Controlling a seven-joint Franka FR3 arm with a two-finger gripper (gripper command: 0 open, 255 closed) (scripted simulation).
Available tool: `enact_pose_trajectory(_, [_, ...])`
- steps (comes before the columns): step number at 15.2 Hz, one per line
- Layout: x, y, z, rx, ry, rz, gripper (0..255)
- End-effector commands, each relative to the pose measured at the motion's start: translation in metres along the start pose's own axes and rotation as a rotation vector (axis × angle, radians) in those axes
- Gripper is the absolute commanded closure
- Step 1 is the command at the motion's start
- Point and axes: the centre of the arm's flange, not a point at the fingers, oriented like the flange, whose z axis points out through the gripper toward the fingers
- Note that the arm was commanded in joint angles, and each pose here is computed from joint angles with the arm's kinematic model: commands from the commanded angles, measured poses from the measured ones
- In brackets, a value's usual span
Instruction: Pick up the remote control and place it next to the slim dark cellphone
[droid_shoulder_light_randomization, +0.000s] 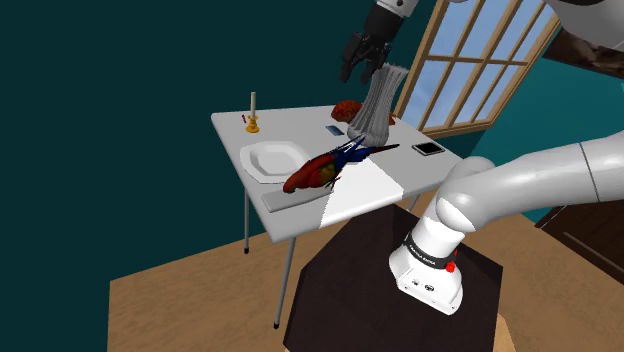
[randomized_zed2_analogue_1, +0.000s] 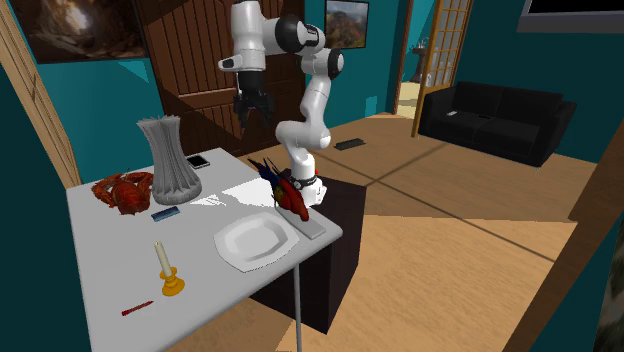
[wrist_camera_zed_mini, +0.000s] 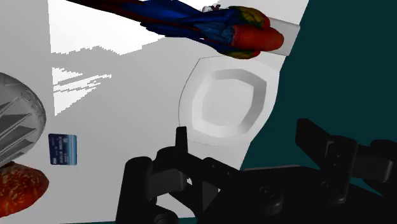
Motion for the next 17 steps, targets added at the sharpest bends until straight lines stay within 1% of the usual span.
enact_pose_trajectory(1, [0.000, 0.000, 0.000, 0.000, 0.000, 0.000, 0])
enact_pose_trajectory(9, [0.022, -0.060, 0.089, -0.014, -0.075, -0.335, 0])
enact_pose_trajectory(17, [0.017, -0.121, 0.180, -0.028, -0.150, -0.671, 0])
